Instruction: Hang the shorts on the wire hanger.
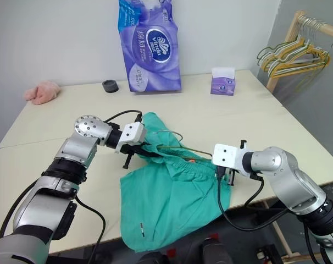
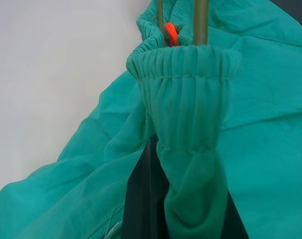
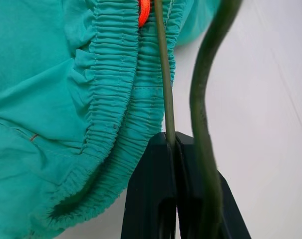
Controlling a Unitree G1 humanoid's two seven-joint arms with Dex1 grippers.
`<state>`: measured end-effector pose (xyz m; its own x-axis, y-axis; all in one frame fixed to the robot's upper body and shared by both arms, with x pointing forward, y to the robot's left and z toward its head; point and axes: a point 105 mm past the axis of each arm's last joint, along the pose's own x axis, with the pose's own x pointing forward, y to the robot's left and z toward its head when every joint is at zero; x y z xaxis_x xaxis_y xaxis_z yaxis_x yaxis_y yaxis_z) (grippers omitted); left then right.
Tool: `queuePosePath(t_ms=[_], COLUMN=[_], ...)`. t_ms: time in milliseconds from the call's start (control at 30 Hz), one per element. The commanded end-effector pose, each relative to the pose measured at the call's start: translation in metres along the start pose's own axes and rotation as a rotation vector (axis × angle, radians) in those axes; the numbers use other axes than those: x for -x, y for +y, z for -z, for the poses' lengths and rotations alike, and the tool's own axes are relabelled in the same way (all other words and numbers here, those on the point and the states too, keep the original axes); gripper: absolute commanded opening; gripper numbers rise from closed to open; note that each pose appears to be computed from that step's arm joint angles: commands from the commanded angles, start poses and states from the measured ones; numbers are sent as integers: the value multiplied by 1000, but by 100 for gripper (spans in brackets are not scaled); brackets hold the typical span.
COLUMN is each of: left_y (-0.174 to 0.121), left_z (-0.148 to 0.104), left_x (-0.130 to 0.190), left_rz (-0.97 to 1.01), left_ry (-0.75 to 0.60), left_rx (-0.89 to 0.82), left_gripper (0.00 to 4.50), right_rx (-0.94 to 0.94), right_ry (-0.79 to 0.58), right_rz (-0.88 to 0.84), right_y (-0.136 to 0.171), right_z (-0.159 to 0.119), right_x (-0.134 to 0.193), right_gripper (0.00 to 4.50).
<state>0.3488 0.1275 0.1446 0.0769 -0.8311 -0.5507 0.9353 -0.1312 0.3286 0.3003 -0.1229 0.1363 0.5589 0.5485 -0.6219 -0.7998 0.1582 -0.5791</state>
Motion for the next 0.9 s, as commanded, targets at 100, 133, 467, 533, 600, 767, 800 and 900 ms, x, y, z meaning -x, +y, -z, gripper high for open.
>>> queuePosePath(t_ms=[100,133,467,533,600,767,800,900], left_y=[1,1,-1,-1,-1,-1,-1,0], left_z=[-5,-5,-4,-4,-4,-3,-3,-5], left_x=[0,0,2,2,4,5,5,5], left_rz=[-8,-10,-31,-34,-41,-45,-47,-48], left_ry=[-5,-4,-15,-19,-21,-14,-14,-15], left_rx=[-41,-42,-33,-28,-25,-22,-24,-27], left_gripper=[0,0,0,0,0,0,0,0], right_rx=[110,114,-128,-262,-459,-783,-833,-915], right_ry=[-46,-28,157,103,-13,-151,-161,-153], right_rz=[8,10,107,100,72,76,94,145], right_y=[-7,-10,-15,-3,23,58,60,63], right_z=[-16,-11,59,59,49,29,28,32], right_x=[12,15,72,76,73,49,44,31], right_gripper=[69,98,433,447,447,447,447,447])
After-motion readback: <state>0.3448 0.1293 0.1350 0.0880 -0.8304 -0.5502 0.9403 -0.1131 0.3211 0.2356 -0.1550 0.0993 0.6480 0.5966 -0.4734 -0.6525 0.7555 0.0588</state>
